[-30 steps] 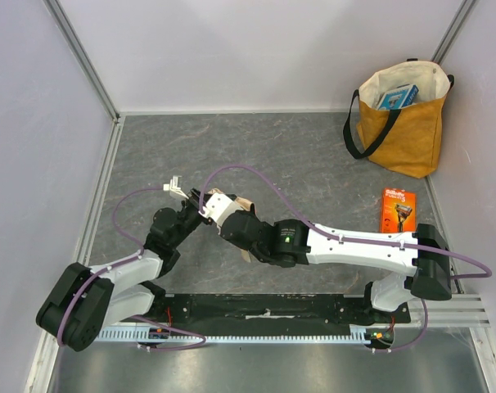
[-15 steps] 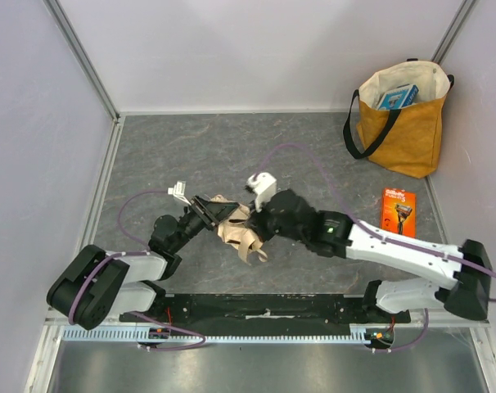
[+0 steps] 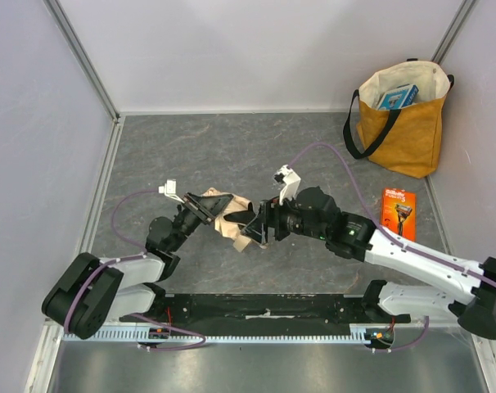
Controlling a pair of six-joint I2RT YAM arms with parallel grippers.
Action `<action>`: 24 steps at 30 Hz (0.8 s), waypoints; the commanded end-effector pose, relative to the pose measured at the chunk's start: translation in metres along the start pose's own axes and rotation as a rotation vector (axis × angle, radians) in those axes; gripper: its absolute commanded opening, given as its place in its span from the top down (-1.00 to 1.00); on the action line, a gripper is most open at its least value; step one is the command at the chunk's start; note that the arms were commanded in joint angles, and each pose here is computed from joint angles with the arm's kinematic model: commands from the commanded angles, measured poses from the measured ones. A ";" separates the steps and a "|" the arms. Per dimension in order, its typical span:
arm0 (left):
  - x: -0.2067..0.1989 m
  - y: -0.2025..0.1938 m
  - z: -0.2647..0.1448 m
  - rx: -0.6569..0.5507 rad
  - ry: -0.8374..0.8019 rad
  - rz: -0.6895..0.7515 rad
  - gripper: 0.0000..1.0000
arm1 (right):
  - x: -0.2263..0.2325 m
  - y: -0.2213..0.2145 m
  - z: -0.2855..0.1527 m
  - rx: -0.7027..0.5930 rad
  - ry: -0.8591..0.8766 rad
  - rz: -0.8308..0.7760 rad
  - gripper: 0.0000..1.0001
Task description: Put away the umbrella
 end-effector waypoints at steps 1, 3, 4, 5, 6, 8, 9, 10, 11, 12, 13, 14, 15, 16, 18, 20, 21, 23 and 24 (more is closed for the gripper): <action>-0.044 0.049 0.008 -0.278 -0.145 0.140 0.97 | 0.010 0.007 -0.023 -0.101 0.064 0.124 -0.75; -0.047 0.055 0.012 -0.307 -0.127 0.123 0.96 | 0.007 -0.001 -0.022 -0.114 0.131 0.097 -0.78; -0.048 0.058 0.012 -0.320 -0.115 0.094 0.97 | 0.009 0.000 -0.021 -0.162 0.184 0.064 -0.79; -0.051 0.061 0.013 -0.332 -0.120 0.073 0.97 | 0.005 -0.001 -0.020 -0.203 0.200 0.040 -0.79; -0.054 0.062 0.013 -0.336 -0.129 0.049 0.96 | 0.004 -0.001 -0.019 -0.242 0.226 0.015 -0.79; -0.055 0.065 0.013 -0.354 -0.124 -0.025 0.97 | 0.006 0.002 -0.016 -0.303 0.283 -0.022 -0.75; -0.053 0.066 0.013 -0.362 -0.114 -0.068 0.96 | 0.009 0.003 -0.014 -0.327 0.333 -0.042 -0.73; -0.052 0.067 0.012 -0.370 -0.108 -0.097 0.97 | 0.013 0.002 -0.013 -0.340 0.385 -0.063 -0.71; -0.052 0.068 0.012 -0.377 -0.102 -0.128 0.96 | 0.015 0.000 -0.010 -0.351 0.408 -0.076 -0.71; -0.052 0.069 0.012 -0.384 -0.097 -0.148 0.96 | 0.015 -0.002 -0.007 -0.361 0.430 -0.103 -0.71; -0.052 0.070 0.011 -0.387 -0.090 -0.157 0.97 | 0.017 -0.002 -0.005 -0.372 0.444 -0.122 -0.73; -0.051 0.070 0.012 -0.381 -0.072 -0.163 0.96 | 0.018 -0.001 -0.002 -0.378 0.447 -0.143 -0.72; -0.053 0.071 0.013 -0.384 -0.066 -0.176 0.96 | 0.019 0.000 0.002 -0.385 0.443 -0.180 -0.72; -0.055 0.073 0.012 -0.389 -0.067 -0.177 0.96 | 0.020 0.000 0.007 -0.388 0.425 -0.200 -0.69; -0.057 0.075 0.012 -0.401 -0.069 -0.196 0.96 | 0.017 -0.001 0.019 -0.395 0.365 -0.241 -0.60; -0.058 0.076 0.011 -0.406 -0.069 -0.218 0.96 | 0.014 -0.002 0.029 -0.408 0.284 -0.258 -0.40; -0.061 0.078 0.010 -0.408 -0.076 -0.224 0.96 | 0.013 -0.002 0.032 -0.424 0.260 -0.265 -0.33; -0.062 0.078 0.010 -0.407 -0.074 -0.243 0.97 | 0.015 0.000 0.037 -0.451 0.233 -0.281 -0.09; -0.062 0.078 0.010 -0.407 -0.077 -0.253 0.97 | 0.016 0.000 0.038 -0.458 0.214 -0.294 -0.03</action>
Point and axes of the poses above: each gripper's point midway between its finger pads, its own z axis out along the fingers, its own x axis along the line the jaws close on, y = z × x, the point moved 7 cm from there along -z, back along the fingers, and after that the axes turned 9 degrees about z, right-handed, at the moved point
